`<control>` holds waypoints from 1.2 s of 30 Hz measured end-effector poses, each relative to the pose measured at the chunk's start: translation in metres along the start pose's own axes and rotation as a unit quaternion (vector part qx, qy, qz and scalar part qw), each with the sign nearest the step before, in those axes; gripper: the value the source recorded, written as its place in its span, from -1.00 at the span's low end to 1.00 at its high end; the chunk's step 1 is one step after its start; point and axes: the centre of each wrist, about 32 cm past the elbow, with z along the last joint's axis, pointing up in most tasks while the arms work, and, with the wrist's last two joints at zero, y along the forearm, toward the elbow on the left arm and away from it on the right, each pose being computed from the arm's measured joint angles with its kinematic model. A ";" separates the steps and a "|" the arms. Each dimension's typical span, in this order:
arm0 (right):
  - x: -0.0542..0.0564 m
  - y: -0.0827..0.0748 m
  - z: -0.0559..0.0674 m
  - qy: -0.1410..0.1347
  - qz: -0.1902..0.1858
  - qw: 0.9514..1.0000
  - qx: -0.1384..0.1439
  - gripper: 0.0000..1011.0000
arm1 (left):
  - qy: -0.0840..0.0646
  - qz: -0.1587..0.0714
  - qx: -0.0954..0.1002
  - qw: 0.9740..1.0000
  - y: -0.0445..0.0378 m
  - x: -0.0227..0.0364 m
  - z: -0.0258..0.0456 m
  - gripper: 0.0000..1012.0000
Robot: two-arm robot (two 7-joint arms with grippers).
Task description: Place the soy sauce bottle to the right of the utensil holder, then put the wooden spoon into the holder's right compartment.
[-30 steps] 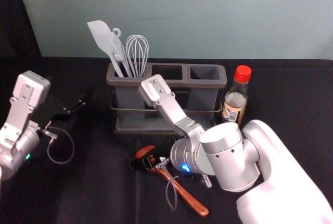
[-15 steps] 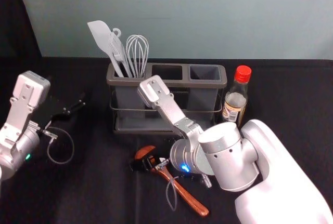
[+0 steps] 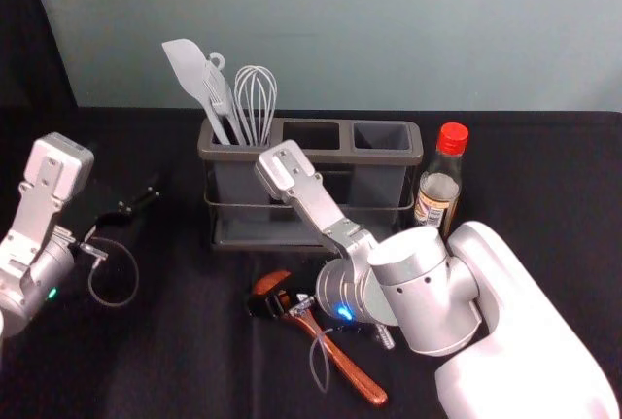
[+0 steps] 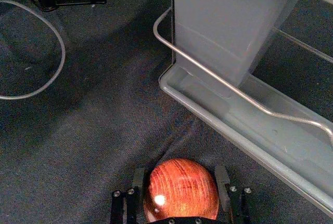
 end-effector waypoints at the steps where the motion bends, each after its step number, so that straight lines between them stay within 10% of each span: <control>1: 0.000 0.000 0.000 0.000 0.000 1.000 0.000 0.64 | 0.000 0.000 0.000 1.000 0.0000 0.0000 0.0000 0.98; 22: -0.002 -0.041 -0.010 -0.001 0.022 0.999 0.024 0.64 | 0.000 0.000 0.000 1.000 0.0000 0.0000 0.0000 0.98; 36: 0.018 -0.087 -0.037 0.023 0.024 0.996 0.086 0.64 | 0.000 0.000 0.000 1.000 0.0000 0.0000 0.0000 0.98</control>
